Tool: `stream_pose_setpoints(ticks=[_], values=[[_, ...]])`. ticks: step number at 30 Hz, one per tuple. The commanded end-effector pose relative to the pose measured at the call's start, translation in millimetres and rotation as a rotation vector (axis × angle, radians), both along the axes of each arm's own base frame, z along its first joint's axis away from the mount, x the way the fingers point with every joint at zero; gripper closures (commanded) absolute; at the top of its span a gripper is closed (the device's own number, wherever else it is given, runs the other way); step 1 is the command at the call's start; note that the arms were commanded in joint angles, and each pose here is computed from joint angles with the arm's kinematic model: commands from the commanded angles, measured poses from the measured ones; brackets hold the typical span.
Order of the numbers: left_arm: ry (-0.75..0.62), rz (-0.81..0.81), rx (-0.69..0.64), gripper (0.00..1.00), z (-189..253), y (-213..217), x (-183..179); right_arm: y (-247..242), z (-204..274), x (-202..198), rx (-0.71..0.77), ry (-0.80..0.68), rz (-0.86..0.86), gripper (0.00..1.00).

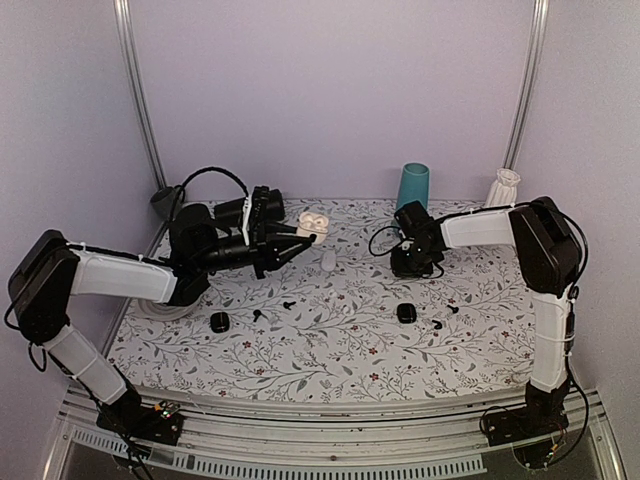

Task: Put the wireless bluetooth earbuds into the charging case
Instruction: Pick up the right earbud from the center of the board.

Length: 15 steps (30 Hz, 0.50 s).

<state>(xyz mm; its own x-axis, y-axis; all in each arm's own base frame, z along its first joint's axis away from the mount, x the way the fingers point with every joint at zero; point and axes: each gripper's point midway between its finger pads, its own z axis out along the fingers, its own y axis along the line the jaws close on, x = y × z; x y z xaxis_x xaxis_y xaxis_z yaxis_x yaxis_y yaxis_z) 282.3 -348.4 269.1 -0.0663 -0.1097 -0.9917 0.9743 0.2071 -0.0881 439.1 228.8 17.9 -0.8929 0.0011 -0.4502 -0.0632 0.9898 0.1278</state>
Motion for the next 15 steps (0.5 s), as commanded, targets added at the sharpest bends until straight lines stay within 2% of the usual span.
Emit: stream_pose_setpoints(ticks=[1,15], values=[[0.011,0.044,-0.002,1.0,-1,0,16,1,24,-1,-0.003,-0.057,0.023,0.89],[0.119,0.007,0.067,1.0,-33,-16,37,22,87,-23,-0.051,-0.194,0.127,0.88]])
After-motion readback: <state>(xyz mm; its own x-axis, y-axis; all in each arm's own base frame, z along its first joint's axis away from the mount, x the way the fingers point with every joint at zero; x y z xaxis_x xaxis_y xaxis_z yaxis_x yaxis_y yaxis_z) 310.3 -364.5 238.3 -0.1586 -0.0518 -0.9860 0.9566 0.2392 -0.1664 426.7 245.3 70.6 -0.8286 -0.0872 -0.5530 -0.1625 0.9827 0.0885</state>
